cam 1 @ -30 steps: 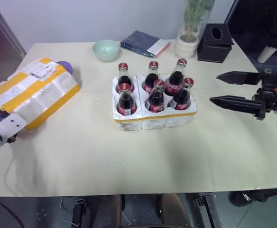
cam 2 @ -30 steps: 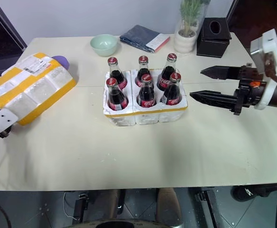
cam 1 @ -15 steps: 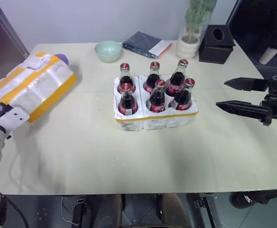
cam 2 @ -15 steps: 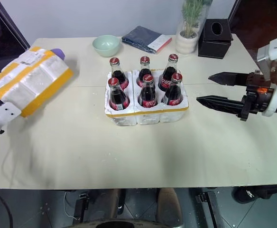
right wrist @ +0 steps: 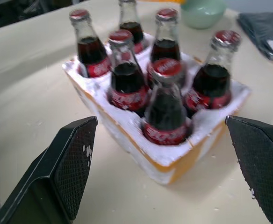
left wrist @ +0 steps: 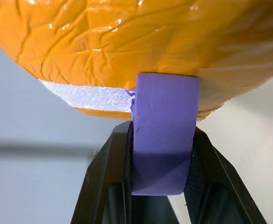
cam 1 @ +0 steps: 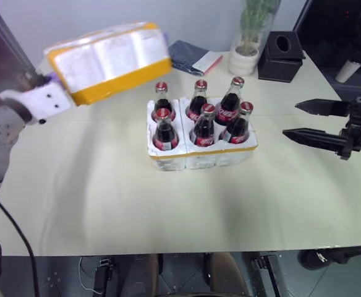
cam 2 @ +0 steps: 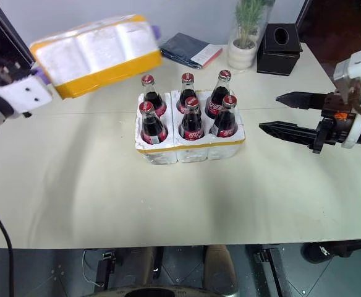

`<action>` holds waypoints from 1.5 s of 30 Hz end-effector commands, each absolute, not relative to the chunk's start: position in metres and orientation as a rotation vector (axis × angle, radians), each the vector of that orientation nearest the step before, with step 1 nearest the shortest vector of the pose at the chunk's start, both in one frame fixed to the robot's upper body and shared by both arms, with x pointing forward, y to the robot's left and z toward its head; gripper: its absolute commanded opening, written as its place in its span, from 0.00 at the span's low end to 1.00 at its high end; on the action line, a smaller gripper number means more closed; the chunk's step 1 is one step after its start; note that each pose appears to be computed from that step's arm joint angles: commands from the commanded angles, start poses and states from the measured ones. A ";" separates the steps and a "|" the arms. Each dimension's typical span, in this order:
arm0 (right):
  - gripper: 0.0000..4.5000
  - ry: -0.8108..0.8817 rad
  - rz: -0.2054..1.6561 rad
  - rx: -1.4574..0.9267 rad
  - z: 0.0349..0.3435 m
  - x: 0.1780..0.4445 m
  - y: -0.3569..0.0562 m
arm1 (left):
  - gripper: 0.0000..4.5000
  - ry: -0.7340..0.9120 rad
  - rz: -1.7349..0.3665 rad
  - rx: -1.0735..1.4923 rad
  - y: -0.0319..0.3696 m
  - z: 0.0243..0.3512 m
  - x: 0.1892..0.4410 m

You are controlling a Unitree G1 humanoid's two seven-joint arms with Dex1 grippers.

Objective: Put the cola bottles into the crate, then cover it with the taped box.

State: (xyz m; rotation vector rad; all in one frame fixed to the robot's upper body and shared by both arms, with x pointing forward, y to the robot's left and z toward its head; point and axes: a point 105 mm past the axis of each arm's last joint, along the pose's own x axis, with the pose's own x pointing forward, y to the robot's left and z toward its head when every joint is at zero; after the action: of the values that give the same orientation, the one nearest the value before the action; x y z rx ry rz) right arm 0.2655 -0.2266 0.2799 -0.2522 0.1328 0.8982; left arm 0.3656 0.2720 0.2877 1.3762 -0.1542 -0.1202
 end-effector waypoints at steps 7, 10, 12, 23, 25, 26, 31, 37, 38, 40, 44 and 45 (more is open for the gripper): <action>1.00 0.086 0.861 -0.256 0.281 0.266 -0.231 | 0.30 -0.324 -0.248 1.429 0.204 0.328 0.349; 1.00 0.085 0.853 -0.247 0.278 0.268 -0.232 | 0.30 -0.378 -0.300 1.401 0.186 0.333 0.343; 1.00 0.084 0.849 -0.241 0.275 0.269 -0.231 | 0.30 -0.420 -0.323 1.376 0.174 0.338 0.340; 1.00 0.074 0.842 -0.240 0.274 0.270 -0.231 | 0.30 -0.394 -0.526 1.500 0.144 0.299 0.326; 1.00 0.073 0.841 -0.239 0.273 0.270 -0.231 | 0.30 -0.385 -0.545 1.534 0.142 0.292 0.324; 1.00 0.075 0.839 -0.239 0.272 0.270 -0.231 | 0.30 -0.388 -0.548 1.551 0.141 0.291 0.323; 1.00 0.080 0.834 -0.235 0.269 0.270 -0.231 | 0.30 -0.398 -0.551 1.591 0.141 0.289 0.319; 1.00 0.074 0.836 -0.230 0.270 0.272 -0.229 | 0.71 -0.443 -0.549 1.723 0.145 0.274 0.321; 1.00 0.074 0.837 -0.230 0.270 0.272 -0.229 | 0.82 -0.433 -0.560 1.762 0.149 0.266 0.321; 1.00 0.076 0.837 -0.231 0.270 0.272 -0.230 | 0.99 -0.393 -0.590 1.808 0.160 0.250 0.320; 1.00 0.083 0.831 -0.236 0.270 0.271 -0.232 | 0.99 -0.248 -0.698 1.750 0.181 0.221 0.306; 1.00 0.084 0.830 -0.237 0.270 0.271 -0.232 | 0.99 -0.199 -0.733 1.719 0.186 0.213 0.301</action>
State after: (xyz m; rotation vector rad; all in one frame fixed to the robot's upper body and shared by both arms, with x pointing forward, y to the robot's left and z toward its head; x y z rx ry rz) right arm 0.2749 -0.2318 0.2571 -0.2029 0.1355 0.8317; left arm 0.3095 0.1791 0.2073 1.7293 -0.2292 -0.7141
